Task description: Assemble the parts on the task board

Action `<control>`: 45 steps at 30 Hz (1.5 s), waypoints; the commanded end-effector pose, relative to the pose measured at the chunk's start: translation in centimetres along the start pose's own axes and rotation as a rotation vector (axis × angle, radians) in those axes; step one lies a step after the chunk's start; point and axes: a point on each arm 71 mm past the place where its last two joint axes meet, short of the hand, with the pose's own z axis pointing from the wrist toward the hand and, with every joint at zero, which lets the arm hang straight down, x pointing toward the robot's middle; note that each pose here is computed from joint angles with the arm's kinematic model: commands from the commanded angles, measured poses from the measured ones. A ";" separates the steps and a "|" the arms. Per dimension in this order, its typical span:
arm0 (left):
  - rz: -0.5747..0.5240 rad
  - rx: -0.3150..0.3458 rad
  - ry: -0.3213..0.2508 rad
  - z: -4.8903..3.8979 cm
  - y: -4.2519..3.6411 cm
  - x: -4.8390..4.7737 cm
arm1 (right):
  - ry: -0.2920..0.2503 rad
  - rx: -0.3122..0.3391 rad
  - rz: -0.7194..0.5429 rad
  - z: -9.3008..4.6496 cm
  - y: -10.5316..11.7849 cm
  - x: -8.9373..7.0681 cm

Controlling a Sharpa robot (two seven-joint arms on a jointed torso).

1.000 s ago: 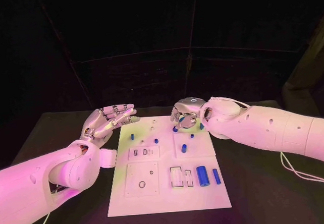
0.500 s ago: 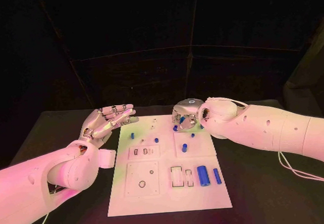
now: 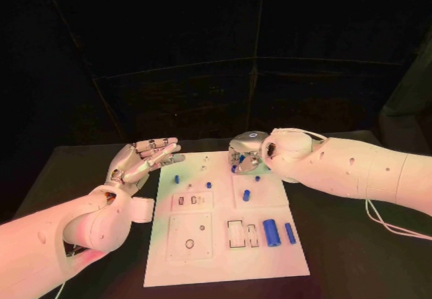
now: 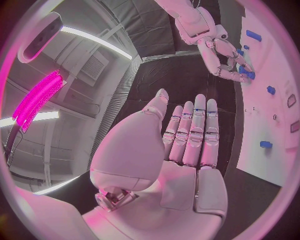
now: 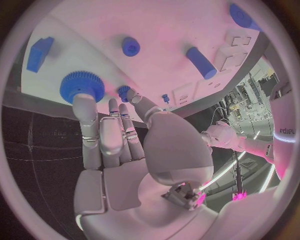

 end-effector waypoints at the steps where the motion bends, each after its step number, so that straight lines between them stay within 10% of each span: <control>1: -0.003 0.004 0.018 0.11 -0.10 0.17 | 0.032 -0.010 0.005 0.1 0.1 0.1; 17: 0.000 0.002 0.013 0.14 -0.07 -0.04 | 0.044 -0.022 0.021 0.4 0.2 0.2; 33: 0.001 0.001 0.013 0.12 -0.18 -0.21 | -0.204 -0.014 0.145 -0.1 0.0 -1.9; 45: -0.006 0.002 0.024 0.26 -0.15 0.03 | -0.220 0.002 0.150 2.1 0.7 -2.5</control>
